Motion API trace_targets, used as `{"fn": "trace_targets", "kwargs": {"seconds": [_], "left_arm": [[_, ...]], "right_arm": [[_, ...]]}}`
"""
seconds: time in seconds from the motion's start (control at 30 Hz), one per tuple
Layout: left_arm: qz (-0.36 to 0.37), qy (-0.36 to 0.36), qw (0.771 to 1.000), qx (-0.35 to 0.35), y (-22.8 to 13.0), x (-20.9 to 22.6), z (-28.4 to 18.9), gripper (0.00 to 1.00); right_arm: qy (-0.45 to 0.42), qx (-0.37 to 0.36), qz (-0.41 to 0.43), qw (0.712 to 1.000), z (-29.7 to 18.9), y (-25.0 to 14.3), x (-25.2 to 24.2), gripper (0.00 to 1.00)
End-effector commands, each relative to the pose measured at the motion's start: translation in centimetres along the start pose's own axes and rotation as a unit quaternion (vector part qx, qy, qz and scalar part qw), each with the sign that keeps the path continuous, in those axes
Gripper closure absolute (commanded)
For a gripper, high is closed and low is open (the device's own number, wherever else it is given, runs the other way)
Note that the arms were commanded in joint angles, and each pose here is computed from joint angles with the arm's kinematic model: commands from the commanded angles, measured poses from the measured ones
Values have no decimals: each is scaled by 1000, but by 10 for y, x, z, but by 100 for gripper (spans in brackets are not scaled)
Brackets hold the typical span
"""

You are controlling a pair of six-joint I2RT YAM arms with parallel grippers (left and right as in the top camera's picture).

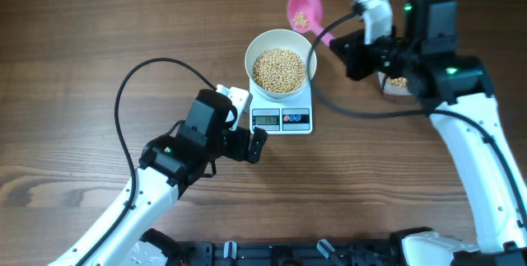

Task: Scoop item into bowl and weigh 150g on scale
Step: 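Carry the pink scoop left over the white bowl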

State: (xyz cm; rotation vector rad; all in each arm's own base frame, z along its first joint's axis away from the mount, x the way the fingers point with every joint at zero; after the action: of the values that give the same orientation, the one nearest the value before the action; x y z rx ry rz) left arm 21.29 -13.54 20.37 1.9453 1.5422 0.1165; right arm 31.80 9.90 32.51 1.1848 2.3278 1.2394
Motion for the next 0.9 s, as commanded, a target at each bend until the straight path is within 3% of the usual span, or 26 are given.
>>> {"fn": "trace_targets", "kwargs": {"seconds": [0.0,0.87], "left_arm": [[10,-2,1000,-8,6,-4,-2,0],[10,-2,1000,-8,6,-4,-2,0]], "right_arm": [[-49,7,-72,996,3,7,7,96],[-55,56,-139,987,38,-2,6,96]]}}
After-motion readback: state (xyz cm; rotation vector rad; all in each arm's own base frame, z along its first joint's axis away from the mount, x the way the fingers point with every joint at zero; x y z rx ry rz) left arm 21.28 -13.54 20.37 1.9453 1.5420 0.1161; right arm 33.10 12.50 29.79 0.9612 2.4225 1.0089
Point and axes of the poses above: each gripper's point midway between its finger pads, its own z axis out along the fingers, its own x axis along the line the jaws close on, y = z × x, the point moved 10 cm from there along -z, back along the fingers, and after that the axes turned 7 degrees about -z, right-handed, at the moved point
